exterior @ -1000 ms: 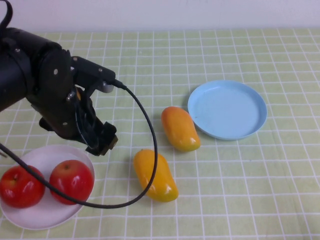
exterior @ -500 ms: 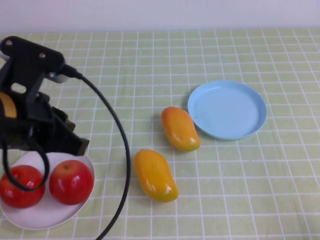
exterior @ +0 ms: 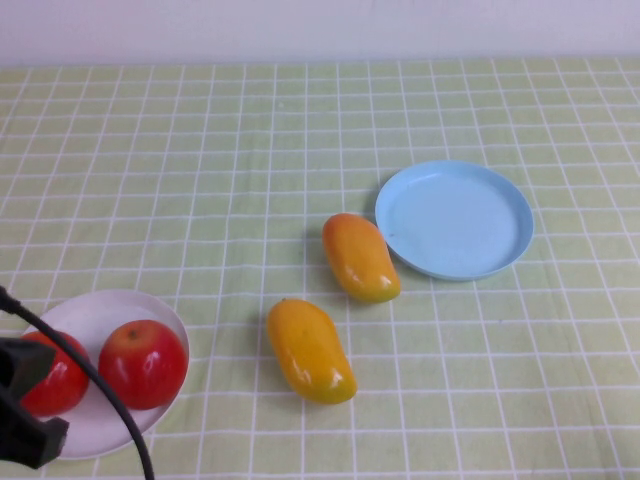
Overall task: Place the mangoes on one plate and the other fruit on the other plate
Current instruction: Put another type of fruit in the right plate
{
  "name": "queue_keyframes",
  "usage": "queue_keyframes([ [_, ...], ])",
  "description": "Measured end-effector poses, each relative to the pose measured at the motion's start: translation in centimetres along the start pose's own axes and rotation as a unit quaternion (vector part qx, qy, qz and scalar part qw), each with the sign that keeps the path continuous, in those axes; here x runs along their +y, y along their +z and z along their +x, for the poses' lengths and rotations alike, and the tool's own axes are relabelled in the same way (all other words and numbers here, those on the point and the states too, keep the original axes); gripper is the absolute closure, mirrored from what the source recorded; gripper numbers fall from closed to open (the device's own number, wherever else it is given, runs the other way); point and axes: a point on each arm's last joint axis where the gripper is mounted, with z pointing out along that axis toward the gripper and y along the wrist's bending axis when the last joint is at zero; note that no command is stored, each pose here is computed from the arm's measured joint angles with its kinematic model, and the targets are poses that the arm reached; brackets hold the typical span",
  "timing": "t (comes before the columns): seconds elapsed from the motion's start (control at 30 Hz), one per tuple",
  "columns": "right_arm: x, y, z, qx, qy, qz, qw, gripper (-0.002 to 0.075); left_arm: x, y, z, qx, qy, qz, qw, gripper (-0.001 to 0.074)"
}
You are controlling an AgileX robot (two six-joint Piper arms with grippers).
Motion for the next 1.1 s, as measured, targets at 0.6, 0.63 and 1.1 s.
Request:
queue_keyframes([
  [0.6,0.0,0.0,0.0,0.0,0.0,0.0,1.0,0.0742,1.6,-0.7,3.5,-0.305,-0.063,-0.082,0.947,0.0732],
  [0.63,0.0,0.0,0.0,0.0,0.0,0.0,1.0,0.0742,1.7,-0.6,4.6,-0.321,-0.072,-0.096,0.94,0.0732],
  [1.1,0.0,0.0,0.0,0.0,0.0,0.0,1.0,0.0742,0.8,3.1,13.8,-0.374,-0.145,-0.154,0.903,0.0732],
])
